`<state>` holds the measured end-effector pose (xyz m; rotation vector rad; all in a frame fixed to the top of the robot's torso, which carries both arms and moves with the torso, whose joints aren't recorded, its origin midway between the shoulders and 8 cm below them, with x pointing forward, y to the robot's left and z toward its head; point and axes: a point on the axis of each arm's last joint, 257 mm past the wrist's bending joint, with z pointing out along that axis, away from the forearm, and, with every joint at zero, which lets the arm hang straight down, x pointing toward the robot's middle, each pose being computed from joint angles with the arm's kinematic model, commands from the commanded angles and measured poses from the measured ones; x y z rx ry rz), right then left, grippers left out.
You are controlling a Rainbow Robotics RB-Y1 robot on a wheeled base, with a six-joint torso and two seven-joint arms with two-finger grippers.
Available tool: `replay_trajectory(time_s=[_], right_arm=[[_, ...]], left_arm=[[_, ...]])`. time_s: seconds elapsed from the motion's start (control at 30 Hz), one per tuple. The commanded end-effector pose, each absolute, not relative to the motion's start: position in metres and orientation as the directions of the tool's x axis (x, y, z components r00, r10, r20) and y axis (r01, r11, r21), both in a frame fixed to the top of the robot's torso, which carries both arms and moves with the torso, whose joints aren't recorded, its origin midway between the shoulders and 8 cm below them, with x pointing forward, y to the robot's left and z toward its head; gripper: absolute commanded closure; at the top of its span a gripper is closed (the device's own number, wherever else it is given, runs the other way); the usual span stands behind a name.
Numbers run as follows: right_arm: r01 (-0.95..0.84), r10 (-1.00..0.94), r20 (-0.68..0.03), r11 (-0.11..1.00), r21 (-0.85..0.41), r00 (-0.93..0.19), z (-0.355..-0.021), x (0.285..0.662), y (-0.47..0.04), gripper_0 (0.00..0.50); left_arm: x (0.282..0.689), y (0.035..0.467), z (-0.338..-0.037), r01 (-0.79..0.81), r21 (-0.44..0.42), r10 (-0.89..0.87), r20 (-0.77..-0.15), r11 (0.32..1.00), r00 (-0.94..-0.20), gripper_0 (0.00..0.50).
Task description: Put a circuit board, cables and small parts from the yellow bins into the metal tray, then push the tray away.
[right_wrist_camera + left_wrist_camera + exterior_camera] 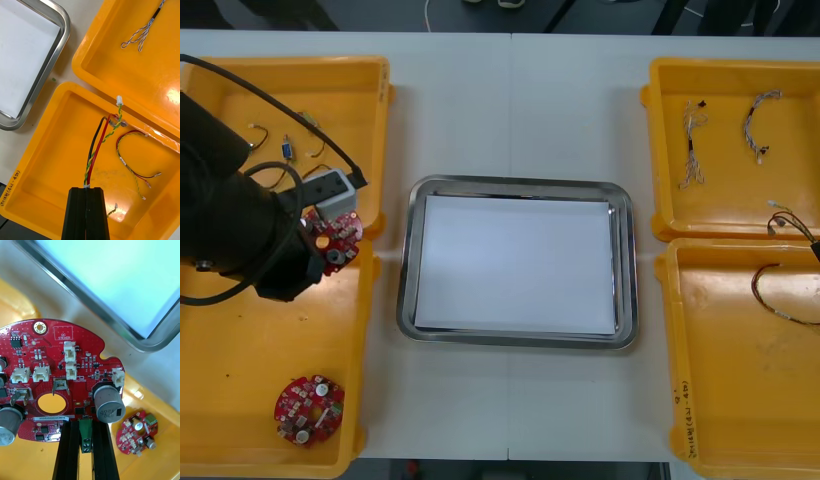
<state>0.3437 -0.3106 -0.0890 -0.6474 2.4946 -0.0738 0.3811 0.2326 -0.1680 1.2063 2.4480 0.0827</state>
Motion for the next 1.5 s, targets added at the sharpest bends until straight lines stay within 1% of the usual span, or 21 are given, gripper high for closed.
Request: replay_trajectory(time_s=[0.03, 0.17, 0.3, 0.63, 0.7, 0.73, 0.8, 0.93, 1.13, 1.17, 1.27, 1.5], right_arm=[[-0.434, -0.485, -0.495, 0.873, -0.223, -0.721, -0.08, 0.344, -0.313, 0.5], [-0.433, -0.483, -0.496, 0.874, -0.222, -0.722, -0.08, 0.344, -0.313, 0.5], [-0.434, -0.484, -0.496, 0.873, -0.223, -0.721, -0.08, 0.344, -0.312, 0.5], [-0.433, -0.483, -0.496, 0.874, -0.222, -0.722, -0.08, 0.344, -0.313, 0.5], [-0.432, -0.484, -0.496, 0.873, -0.224, -0.721, -0.08, 0.344, -0.313, 0.5], [-0.432, -0.483, -0.496, 0.874, -0.223, -0.722, -0.08, 0.344, -0.313, 0.5], [-0.432, -0.484, -0.497, 0.873, -0.225, -0.72, -0.08, 0.344, -0.312, 0.5], [-0.432, -0.484, -0.496, 0.873, -0.224, -0.721, -0.08, 0.344, -0.313, 0.5], [-0.432, -0.483, -0.497, 0.874, -0.224, -0.721, -0.08, 0.344, -0.313, 0.5], [-0.432, -0.484, -0.496, 0.873, -0.224, -0.721, -0.08, 0.344, -0.313, 0.5], [-0.431, -0.484, -0.497, 0.874, -0.225, -0.721, -0.08, 0.344, -0.313, 0.5], [-0.429, -0.482, -0.498, 0.875, -0.225, -0.721, -0.079, 0.345, -0.313, 0.5]], left_arm=[[0.388, 0.195, -0.161, 0.677, 0.182, 0.685, -0.387, 0.713, -0.618, 0.5], [0.392, 0.173, -0.162, 0.671, 0.18, 0.677, -0.398, 0.719, -0.619, 0.5], [0.396, 0.151, -0.165, 0.686, 0.165, 0.684, -0.398, 0.708, -0.611, 0.5], [0.407, 0.106, -0.182, 0.703, 0.157, 0.7, -0.375, 0.694, -0.608, 0.5], [0.408, 0.1, -0.185, 0.7, 0.152, 0.696, -0.375, 0.698, -0.612, 0.5], [0.409, 0.09, -0.188, 0.683, 0.132, 0.673, -0.382, 0.718, -0.633, 0.5], [0.408, 0.079, -0.192, 0.677, 0.123, 0.663, -0.389, 0.725, -0.639, 0.5], [0.406, 0.064, -0.203, 0.663, 0.125, 0.65, -0.392, 0.738, -0.651, 0.5], [0.409, 0.061, -0.219, 0.657, 0.113, 0.643, -0.38, 0.745, -0.664, 0.5], [0.41, 0.062, -0.227, 0.654, 0.108, 0.641, -0.373, 0.748, -0.671, 0.5], [0.413, 0.064, -0.238, 0.646, 0.104, 0.633, -0.367, 0.756, -0.681, 0.5], [0.412, 0.067, -0.254, 0.641, 0.122, 0.636, -0.358, 0.758, -0.683, 0.5]])
